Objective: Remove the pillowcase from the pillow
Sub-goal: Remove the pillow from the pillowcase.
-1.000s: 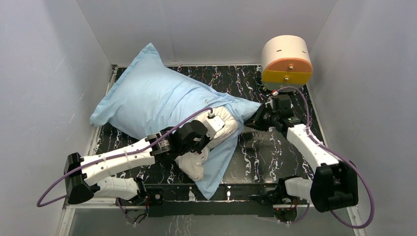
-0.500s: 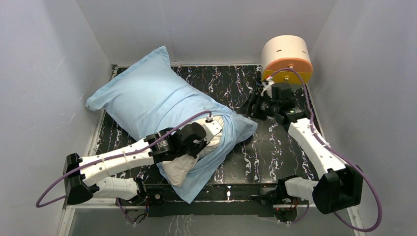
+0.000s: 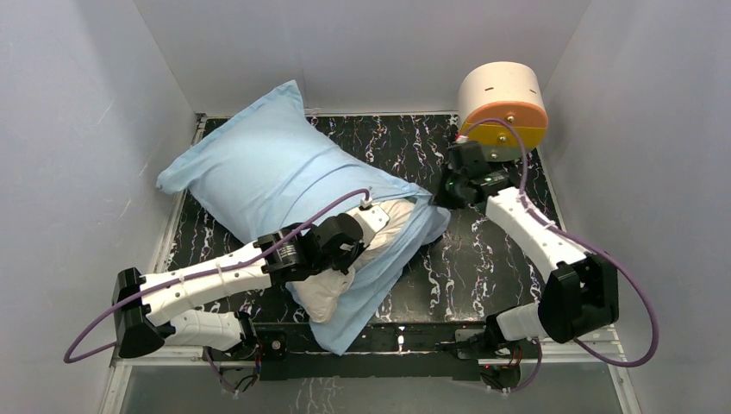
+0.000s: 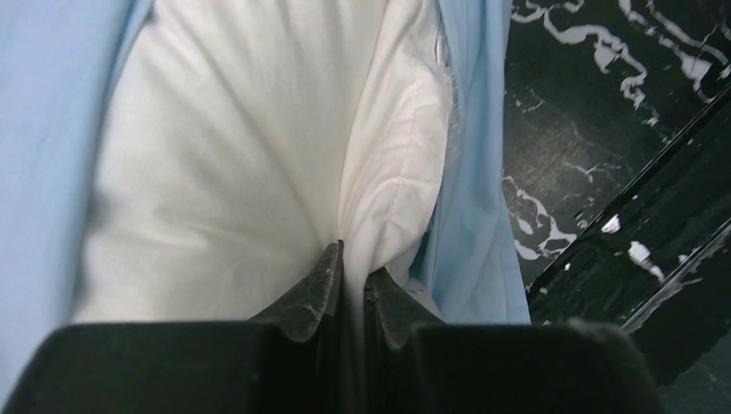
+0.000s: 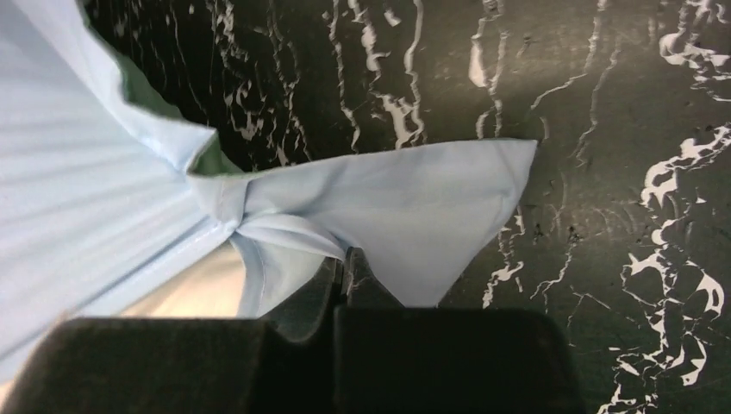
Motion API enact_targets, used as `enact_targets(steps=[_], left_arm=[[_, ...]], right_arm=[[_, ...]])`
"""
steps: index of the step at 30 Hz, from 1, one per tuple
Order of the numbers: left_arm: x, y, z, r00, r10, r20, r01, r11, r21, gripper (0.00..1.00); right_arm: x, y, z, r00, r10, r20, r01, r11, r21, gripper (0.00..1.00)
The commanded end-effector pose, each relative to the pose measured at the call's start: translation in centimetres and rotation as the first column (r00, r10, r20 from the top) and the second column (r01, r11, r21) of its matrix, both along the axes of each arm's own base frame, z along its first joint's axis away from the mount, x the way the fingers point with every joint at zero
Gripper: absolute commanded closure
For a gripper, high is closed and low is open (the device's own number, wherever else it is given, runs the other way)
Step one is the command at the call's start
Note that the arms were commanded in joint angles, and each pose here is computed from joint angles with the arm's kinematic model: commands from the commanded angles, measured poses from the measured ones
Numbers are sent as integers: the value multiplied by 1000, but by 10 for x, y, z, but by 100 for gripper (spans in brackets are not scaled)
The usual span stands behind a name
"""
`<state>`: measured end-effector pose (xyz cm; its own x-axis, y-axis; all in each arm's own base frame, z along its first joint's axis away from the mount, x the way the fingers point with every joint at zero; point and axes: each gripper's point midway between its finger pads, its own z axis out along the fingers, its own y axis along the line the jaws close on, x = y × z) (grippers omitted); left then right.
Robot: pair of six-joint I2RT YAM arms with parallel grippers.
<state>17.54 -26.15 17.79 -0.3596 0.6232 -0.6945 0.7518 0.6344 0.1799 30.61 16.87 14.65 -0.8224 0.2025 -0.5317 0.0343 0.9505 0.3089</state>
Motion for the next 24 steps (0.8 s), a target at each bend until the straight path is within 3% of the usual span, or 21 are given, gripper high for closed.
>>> enact_targets(steps=[1,5,9,13,16,19,24], left_arm=[[7,38,31,987,139,75,-138,990,-30,100],[1,37,39,988,145,58,-138,983,-118,100],[-2,15,45,994,107,21,-101,977,-187,100],[0,-2,47,996,84,1,-82,978,-192,100],[4,-6,45,996,93,6,-90,978,-187,100],[6,-7,41,995,103,7,-100,977,-186,100],[7,-9,37,993,114,-3,-113,976,-189,100]], right_arm=[[40,-117,-15,950,-309,35,310,950,-46,100],[33,-68,-38,988,-118,-96,127,988,86,100],[21,-60,-38,991,-114,-69,106,989,-107,98],[11,-73,-2,987,-158,-22,153,977,-148,74],[-4,-54,30,994,-105,33,105,994,6,50],[-27,-33,41,997,-47,60,37,986,162,39],[-60,2,28,995,88,-41,-70,942,329,41]])
